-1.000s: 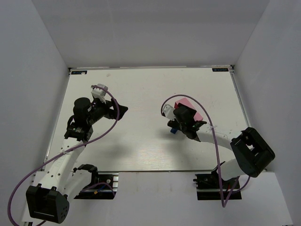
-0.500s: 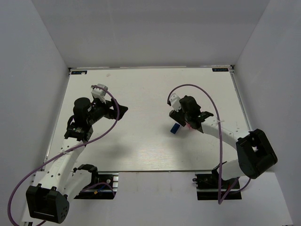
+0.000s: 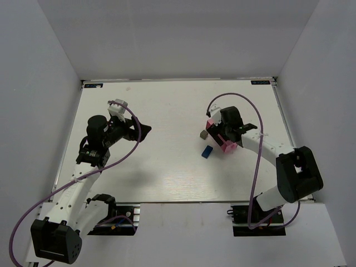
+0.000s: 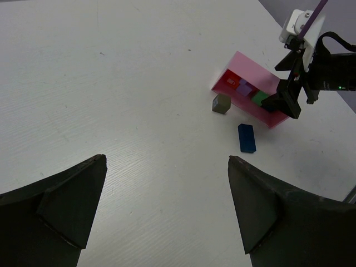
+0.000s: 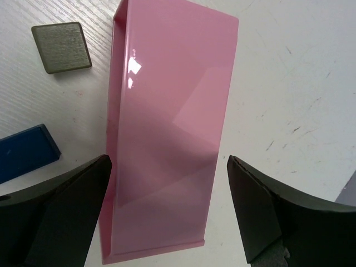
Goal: Build the wood block tower
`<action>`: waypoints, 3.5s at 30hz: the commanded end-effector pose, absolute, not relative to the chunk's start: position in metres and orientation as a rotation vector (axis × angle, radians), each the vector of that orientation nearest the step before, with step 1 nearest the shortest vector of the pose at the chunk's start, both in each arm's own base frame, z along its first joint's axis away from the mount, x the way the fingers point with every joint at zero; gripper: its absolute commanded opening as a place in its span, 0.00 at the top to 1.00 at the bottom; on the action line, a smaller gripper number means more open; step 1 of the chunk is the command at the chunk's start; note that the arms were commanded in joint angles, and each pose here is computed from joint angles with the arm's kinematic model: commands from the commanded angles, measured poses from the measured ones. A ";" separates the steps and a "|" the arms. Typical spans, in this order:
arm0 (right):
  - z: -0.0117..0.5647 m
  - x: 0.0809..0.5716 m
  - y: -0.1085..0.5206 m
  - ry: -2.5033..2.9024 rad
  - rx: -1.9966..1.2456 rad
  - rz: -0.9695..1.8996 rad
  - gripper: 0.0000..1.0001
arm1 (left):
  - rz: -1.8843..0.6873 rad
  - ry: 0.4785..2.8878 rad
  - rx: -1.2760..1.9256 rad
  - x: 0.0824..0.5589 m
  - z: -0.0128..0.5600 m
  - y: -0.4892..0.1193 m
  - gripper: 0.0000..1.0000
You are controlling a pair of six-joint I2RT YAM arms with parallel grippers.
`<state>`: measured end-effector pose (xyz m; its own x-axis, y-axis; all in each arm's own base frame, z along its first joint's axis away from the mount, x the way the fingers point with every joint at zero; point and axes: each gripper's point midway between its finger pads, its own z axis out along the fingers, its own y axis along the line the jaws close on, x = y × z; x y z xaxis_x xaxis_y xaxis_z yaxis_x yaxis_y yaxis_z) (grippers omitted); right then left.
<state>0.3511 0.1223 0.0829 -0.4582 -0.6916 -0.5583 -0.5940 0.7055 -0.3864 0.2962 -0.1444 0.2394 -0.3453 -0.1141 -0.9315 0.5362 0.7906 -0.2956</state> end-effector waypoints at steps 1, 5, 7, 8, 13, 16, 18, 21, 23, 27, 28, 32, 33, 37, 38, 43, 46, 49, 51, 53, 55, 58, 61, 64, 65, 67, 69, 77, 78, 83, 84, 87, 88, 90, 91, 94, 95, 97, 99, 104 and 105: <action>0.088 0.356 0.127 2.221 -0.935 -0.083 0.10 | -0.694 1.761 0.344 0.295 0.255 -0.146 0.00; 0.083 0.357 0.121 2.258 -0.922 -0.059 0.10 | -0.694 1.761 0.344 0.295 0.255 -0.146 0.00; 0.078 0.358 0.117 2.278 -0.915 -0.042 0.10 | -0.702 1.760 0.351 0.294 0.255 -0.148 0.00; 0.077 0.358 0.118 2.285 -0.917 -0.024 0.10 | -0.702 1.760 0.351 0.294 0.255 -0.148 0.00; 0.068 0.355 0.119 2.325 -0.931 0.043 0.10 | -0.702 1.760 0.351 0.294 0.255 -0.148 0.00; 0.066 0.353 0.123 2.331 -0.948 0.104 0.18 | -0.702 1.760 0.351 0.294 0.255 -0.148 0.00; 0.064 0.352 0.123 2.339 -0.954 0.130 0.27 | -0.702 1.760 0.351 0.294 0.255 -0.148 0.00; 0.064 0.350 0.123 2.352 -0.955 0.156 0.54 | -0.702 1.760 0.351 0.294 0.255 -0.148 0.00; 0.066 0.351 0.122 2.348 -0.945 0.158 0.70 | -0.702 1.760 0.351 0.294 0.255 -0.148 0.00; 0.075 0.353 0.122 2.323 -0.943 0.163 1.00 | -0.702 1.760 0.351 0.294 0.255 -0.148 0.00; 0.079 0.353 0.122 2.310 -0.948 0.153 1.00 | -0.702 1.760 0.351 0.294 0.255 -0.148 0.00; 0.083 0.355 0.117 2.283 -0.943 0.102 1.00 | -0.702 1.760 0.351 0.294 0.255 -0.148 0.00; 0.086 0.356 0.117 2.263 -0.949 0.099 1.00 | -0.702 1.760 0.351 0.294 0.255 -0.148 0.00; 0.091 0.359 0.109 2.228 -0.942 0.018 1.00 | -0.702 1.760 0.351 0.294 0.255 -0.148 0.00; 0.096 0.361 0.111 2.208 -0.942 0.017 1.00 | -0.702 1.760 0.351 0.294 0.255 -0.148 0.00; 0.109 0.369 0.102 2.134 -0.922 -0.118 1.00 | -0.701 1.751 0.353 0.295 0.257 -0.148 0.00; 0.120 0.376 0.100 2.055 -0.920 -0.224 1.00 | -0.701 1.751 0.353 0.295 0.257 -0.148 0.00; 0.132 0.382 0.098 1.967 -0.917 -0.359 1.00 | -0.701 1.751 0.353 0.295 0.257 -0.148 0.00; 0.137 0.380 0.096 1.914 -0.965 -0.508 1.00 | -0.701 1.751 0.353 0.295 0.257 -0.148 0.00; 0.135 0.382 0.092 1.849 -0.984 -0.627 1.00 | -0.701 1.751 0.353 0.295 0.257 -0.148 0.00; 0.133 0.380 0.096 1.786 -0.964 -0.728 1.00 | -0.693 1.752 0.346 0.296 0.257 -0.147 0.00; 0.136 0.375 0.101 1.678 -1.012 -0.866 1.00 | -0.693 1.752 0.346 0.296 0.257 -0.147 0.00; 0.143 0.369 0.114 1.579 -1.006 -0.927 1.00 | -0.693 1.752 0.346 0.296 0.257 -0.147 0.00; 0.151 0.364 0.120 1.525 -1.010 -0.962 1.00 | -0.693 1.752 0.346 0.296 0.257 -0.147 0.00; 0.153 0.364 0.122 1.512 -1.010 -0.961 1.00 | -0.693 1.752 0.346 0.296 0.257 -0.147 0.00; 0.156 0.361 0.129 1.516 -1.013 -0.915 1.00 | -0.693 1.752 0.346 0.296 0.257 -0.147 0.00; 0.148 0.358 0.130 1.562 -1.042 -0.883 1.00 | -0.693 1.752 0.346 0.296 0.257 -0.147 0.00; 0.122 0.352 0.153 1.697 -1.177 -0.639 1.00 | -0.693 1.752 0.346 0.296 0.257 -0.147 0.00; 0.116 0.349 0.156 1.785 -1.104 -0.550 1.00 | -0.693 1.752 0.346 0.296 0.257 -0.147 0.00; 0.117 0.354 0.164 1.845 -1.079 -0.404 1.00 | -0.693 1.752 0.346 0.296 0.257 -0.147 0.00; 0.116 0.354 0.164 1.881 -1.066 -0.369 1.00 | -0.693 1.752 0.346 0.296 0.257 -0.147 0.00; 0.116 0.362 0.157 1.852 -1.060 -0.421 1.00 | -0.693 1.752 0.346 0.296 0.257 -0.147 0.00; 0.117 0.364 0.150 1.854 -1.042 -0.476 1.00 | -0.693 1.752 0.346 0.296 0.257 -0.147 0.00; 0.110 0.362 0.155 1.895 -1.078 -0.398 1.00 | -0.693 1.752 0.346 0.296 0.257 -0.147 0.00; 0.108 0.360 0.157 1.909 -1.087 -0.359 1.00 | -0.693 1.752 0.346 0.296 0.257 -0.147 0.00; 0.097 0.356 0.158 1.989 -1.110 -0.325 1.00 | -0.693 1.752 0.346 0.296 0.257 -0.147 0.00; 0.098 0.359 0.155 1.980 -1.118 -0.369 1.00 | -0.693 1.752 0.346 0.296 0.257 -0.147 0.00; 0.090 0.363 0.145 2.000 -1.121 -0.438 1.00 | -0.693 1.752 0.346 0.296 0.257 -0.147 0.00; 0.082 0.361 0.141 2.012 -1.144 -0.459 1.00 | -0.693 1.752 0.346 0.296 0.257 -0.147 0.00; 0.082 0.367 0.128 1.989 -1.126 -0.576 1.00 | -0.693 1.752 0.346 0.296 0.257 -0.147 0.00; 0.082 0.367 0.130 1.984 -1.131 -0.562 1.00 | -0.693 1.752 0.346 0.296 0.257 -0.147 0.00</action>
<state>0.3561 0.1348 0.0698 -0.3146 -0.8622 -0.3970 -0.5796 0.5057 -0.6390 0.2975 -0.1447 0.2426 -0.3313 -0.1167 -0.9363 0.5409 0.7895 -0.2899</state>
